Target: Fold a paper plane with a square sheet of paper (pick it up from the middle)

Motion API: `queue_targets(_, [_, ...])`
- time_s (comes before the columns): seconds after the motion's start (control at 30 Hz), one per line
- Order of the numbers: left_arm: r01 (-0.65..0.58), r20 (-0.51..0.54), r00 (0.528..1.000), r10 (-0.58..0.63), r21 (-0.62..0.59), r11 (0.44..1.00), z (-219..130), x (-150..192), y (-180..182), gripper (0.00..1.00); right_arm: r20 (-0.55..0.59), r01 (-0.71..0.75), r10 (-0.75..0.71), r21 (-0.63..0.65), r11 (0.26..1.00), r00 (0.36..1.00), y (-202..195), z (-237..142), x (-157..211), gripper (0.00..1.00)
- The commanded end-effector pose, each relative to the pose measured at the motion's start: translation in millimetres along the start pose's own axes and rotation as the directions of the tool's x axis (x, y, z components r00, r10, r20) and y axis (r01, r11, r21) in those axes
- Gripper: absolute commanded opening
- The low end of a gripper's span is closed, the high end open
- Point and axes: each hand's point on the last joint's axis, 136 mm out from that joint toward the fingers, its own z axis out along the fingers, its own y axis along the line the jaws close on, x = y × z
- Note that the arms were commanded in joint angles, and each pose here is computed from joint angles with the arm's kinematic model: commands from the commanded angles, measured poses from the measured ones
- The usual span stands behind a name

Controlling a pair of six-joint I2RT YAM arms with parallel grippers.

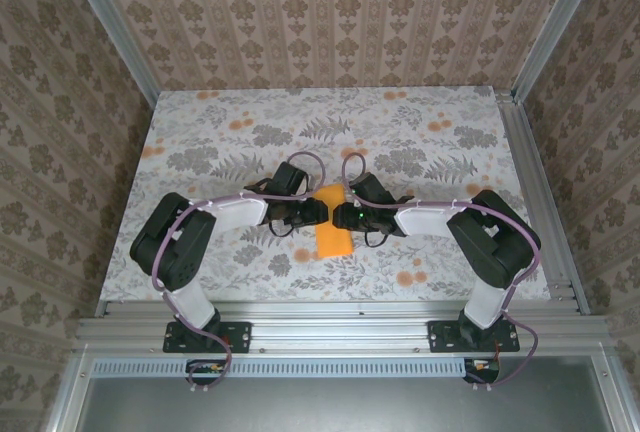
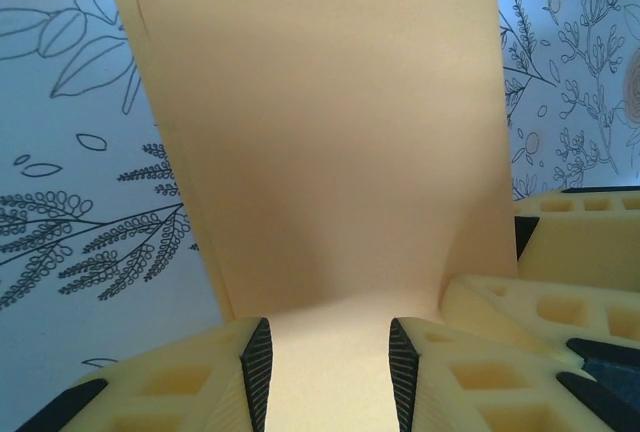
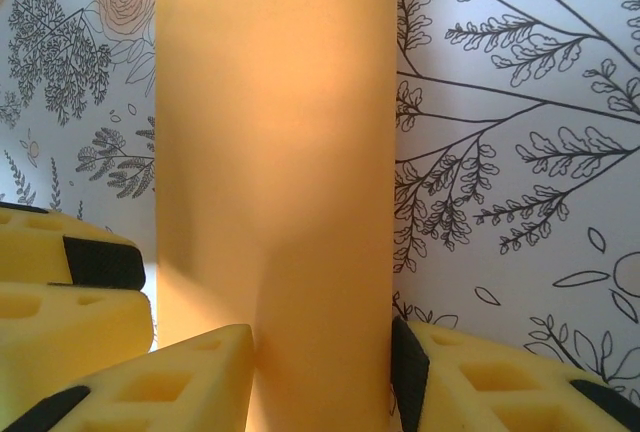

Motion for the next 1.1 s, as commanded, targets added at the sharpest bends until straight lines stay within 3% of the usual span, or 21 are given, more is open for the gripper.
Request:
queue_targets(0.0, [-0.020,-0.003,1.000,0.020,0.001,1.000,-6.7,1.8,-3.6,0.39,-0.014,-0.023,0.025,0.107,0.994,1.000,-21.7,2.4,7.5,0.45])
queue_targets(0.43, [-0.019,0.001,1.000,0.019,0.004,1.000,-10.3,4.1,-4.5,0.40,-0.034,0.024,-0.019,0.135,0.991,0.999,-20.7,4.8,13.2,0.48])
queue_targets(1.07, [-0.021,-0.023,1.000,0.021,0.018,1.000,-0.6,11.2,-7.8,0.39,-0.033,0.021,-0.017,0.126,0.992,0.999,-20.1,3.7,13.7,0.44])
